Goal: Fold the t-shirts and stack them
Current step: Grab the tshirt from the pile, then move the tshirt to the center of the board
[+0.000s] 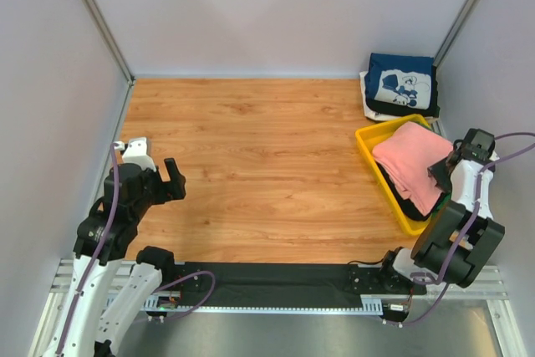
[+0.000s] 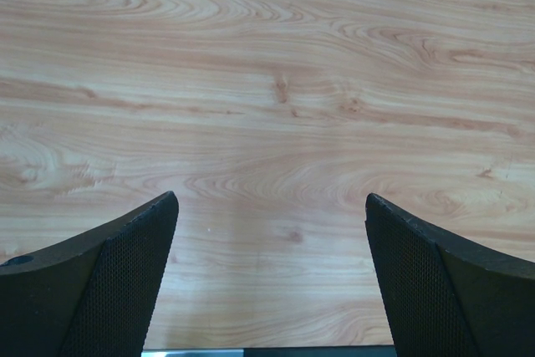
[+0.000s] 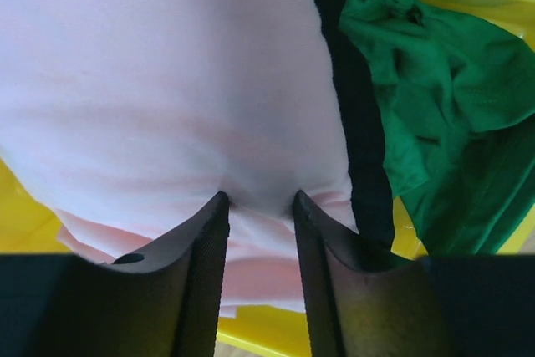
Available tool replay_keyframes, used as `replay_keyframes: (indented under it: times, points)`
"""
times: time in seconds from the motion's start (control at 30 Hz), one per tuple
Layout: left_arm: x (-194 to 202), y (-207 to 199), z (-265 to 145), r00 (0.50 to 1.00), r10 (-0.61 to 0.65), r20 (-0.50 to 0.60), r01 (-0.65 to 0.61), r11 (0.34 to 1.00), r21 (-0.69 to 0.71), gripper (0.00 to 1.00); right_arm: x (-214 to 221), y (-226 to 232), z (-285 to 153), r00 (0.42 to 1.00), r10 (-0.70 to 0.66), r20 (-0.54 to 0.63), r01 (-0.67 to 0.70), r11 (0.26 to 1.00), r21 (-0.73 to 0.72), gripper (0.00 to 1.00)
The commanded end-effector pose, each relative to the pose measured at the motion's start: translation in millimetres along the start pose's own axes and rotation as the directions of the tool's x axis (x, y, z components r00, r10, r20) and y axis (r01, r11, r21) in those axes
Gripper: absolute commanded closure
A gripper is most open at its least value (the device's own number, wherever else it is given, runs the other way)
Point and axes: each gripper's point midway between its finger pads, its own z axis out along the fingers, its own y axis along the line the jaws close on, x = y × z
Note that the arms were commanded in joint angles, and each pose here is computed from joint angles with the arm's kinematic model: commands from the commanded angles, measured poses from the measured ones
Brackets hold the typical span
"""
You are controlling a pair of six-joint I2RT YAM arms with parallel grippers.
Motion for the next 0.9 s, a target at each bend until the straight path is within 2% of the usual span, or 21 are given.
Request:
replay_keyframes:
  times: [0.0, 0.1, 0.13, 0.2, 0.3, 0.37, 0.4, 0.47, 0.5, 0.53, 0.57, 0.67, 0.73, 0.77, 0.8, 0.83, 0.87]
  points:
    - [-6, -3, 2, 1.000, -0.001, 0.019, 0.001, 1.000, 0.011, 0.01, -12, 11, 4, 0.999, 0.001, 0.038, 0.001, 0.999, -0.051, 0.64]
    - [-7, -3, 1, 1.000, -0.002, 0.026, 0.002, 1.000, 0.010, 0.01, -10, 11, 7, 0.999, -0.005, 0.034, 0.007, 0.999, -0.049, 0.85]
    - [-7, -3, 1, 1.000, -0.002, 0.025, 0.002, 1.000, 0.011, 0.01, -7, 17, 6, 1.000, -0.005, 0.019, 0.007, 0.996, -0.085, 1.00]
    - [-6, -3, 1, 1.000, -0.002, 0.023, 0.002, 1.000, 0.014, 0.01, -6, 24, 1, 1.000, -0.007, 0.014, 0.009, 0.993, -0.115, 1.00]
    - [-7, -4, 1, 1.000, -0.003, 0.026, 0.002, 1.000, 0.015, 0.01, -12, 46, -28, 0.999, -0.014, 0.049, 0.022, 0.984, -0.179, 1.00]
    - [-7, -3, 1, 1.000, -0.003, 0.026, 0.002, 1.000, 0.013, 0.01, -6, 81, -66, 0.995, -0.069, 0.072, 0.086, 0.960, -0.266, 1.00]
    - [-6, -3, 1, 1.000, -0.004, 0.025, 0.003, 1.000, 0.013, 0.01, -20, 107, -98, 0.988, -0.085, 0.133, 0.125, 0.936, -0.329, 1.00]
    - [-6, -3, 1, 1.000, -0.004, 0.023, 0.003, 1.000, 0.012, 0.00, -2, 155, -155, 0.975, -0.164, 0.150, 0.215, 0.869, -0.446, 1.00]
    - [-6, -3, 1, 1.000, -0.002, 0.023, 0.002, 1.000, 0.012, 0.01, -17, 186, -209, 0.961, -0.156, 0.229, 0.260, 0.794, -0.549, 1.00]
    - [-6, -3, 1, 1.000, -0.002, 0.022, 0.002, 1.000, 0.011, 0.01, 6, 212, -244, 0.950, -0.221, 0.221, 0.313, 0.700, -0.643, 1.00]
    - [-7, -3, 1, 1.000, -0.004, 0.025, 0.003, 1.000, 0.008, 0.01, 11, 238, -307, 0.933, -0.234, 0.275, 0.360, 0.556, -0.749, 1.00]
    - [-7, -2, 0, 1.000, -0.002, 0.027, 0.002, 1.000, 0.006, 0.00, 2, 249, -367, 0.928, -0.183, 0.325, 0.373, 0.438, -0.818, 1.00]
    - [-7, -2, 0, 1.000, -0.004, 0.030, 0.003, 1.000, 0.007, 0.00, -14, 245, -377, 0.917, -0.132, 0.375, 0.392, 0.460, -0.797, 1.00]
    - [-8, -2, -1, 0.999, -0.005, 0.032, 0.005, 1.000, 0.006, 0.00, -18, 243, -369, 0.915, -0.126, 0.383, 0.392, 0.493, -0.776, 1.00]
    - [-8, -2, -1, 0.999, -0.003, 0.035, 0.003, 1.000, 0.006, 0.00, -14, 240, -338, 0.921, -0.150, 0.361, 0.380, 0.560, -0.736, 1.00]
    - [-8, -2, -1, 0.999, -0.001, 0.035, 0.001, 1.000, 0.006, 0.00, -10, 239, -318, 0.923, -0.172, 0.344, 0.376, 0.595, -0.710, 0.93]
    - [-8, -1, -1, 0.999, -0.001, 0.036, 0.001, 1.000, 0.004, 0.00, -3, 236, -295, 0.928, -0.198, 0.316, 0.367, 0.633, -0.681, 0.69]
